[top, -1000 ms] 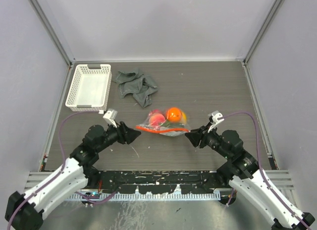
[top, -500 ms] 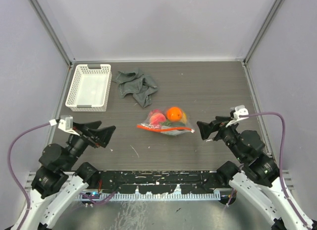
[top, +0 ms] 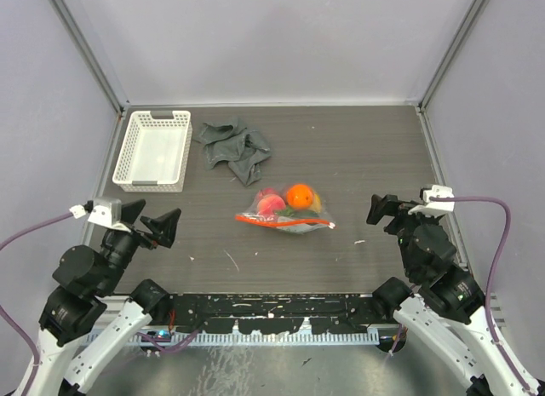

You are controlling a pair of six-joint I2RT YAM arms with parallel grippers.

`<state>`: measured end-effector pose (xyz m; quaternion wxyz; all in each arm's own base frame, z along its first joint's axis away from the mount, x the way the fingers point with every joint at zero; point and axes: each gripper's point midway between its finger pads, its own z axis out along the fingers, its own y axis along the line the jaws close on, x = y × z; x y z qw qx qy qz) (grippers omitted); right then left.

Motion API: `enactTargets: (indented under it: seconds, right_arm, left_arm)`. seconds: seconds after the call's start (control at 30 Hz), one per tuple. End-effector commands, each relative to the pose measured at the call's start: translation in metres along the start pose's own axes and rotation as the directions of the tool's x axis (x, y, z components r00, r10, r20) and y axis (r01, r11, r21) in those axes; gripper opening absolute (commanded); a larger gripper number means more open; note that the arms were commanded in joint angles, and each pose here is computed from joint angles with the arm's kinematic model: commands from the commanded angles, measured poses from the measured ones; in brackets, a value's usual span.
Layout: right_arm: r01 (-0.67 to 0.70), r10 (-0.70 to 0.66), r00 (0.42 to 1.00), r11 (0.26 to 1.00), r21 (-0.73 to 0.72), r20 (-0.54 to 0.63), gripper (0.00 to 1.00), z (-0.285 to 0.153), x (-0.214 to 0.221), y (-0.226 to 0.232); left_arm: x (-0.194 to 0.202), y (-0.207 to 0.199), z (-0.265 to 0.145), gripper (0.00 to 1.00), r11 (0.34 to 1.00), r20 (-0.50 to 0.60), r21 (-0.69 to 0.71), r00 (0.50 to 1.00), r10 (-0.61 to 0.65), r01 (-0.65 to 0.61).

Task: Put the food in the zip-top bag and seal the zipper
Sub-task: Place the zipper food storage bag at the center of the board, then reset both arms

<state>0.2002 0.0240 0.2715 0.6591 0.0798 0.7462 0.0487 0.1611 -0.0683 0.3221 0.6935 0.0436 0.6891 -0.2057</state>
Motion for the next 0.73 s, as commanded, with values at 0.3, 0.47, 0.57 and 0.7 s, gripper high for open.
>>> enactTargets:
  seconds: [0.3,0.47,0.57,0.7]
  right_arm:
    - [-0.104,0.097,0.993,0.987,0.122,0.067,1.0,-0.004,-0.017,-0.021]
    - [-0.097,0.091,0.994,0.989,0.107,0.061,1.0,-0.004,-0.016,-0.018]
    - [-0.092,0.087,0.994,0.991,0.097,0.059,1.0,-0.003,-0.016,-0.016]
    - [-0.089,0.083,0.995,0.991,0.097,0.062,1.0,-0.004,-0.018,-0.016]
  left_arm:
    - [0.028,0.018,0.02,0.98,0.99,-0.084,-0.08,0.991,0.107,-0.113]
    - [0.028,0.019,0.02,0.98,0.99,-0.077,-0.083,0.991,0.107,-0.113]
    - [0.029,0.02,0.02,0.98,0.99,-0.078,-0.083,0.991,0.106,-0.112]
    - [0.03,0.02,0.02,0.98,0.99,-0.081,-0.083,0.991,0.107,-0.114]
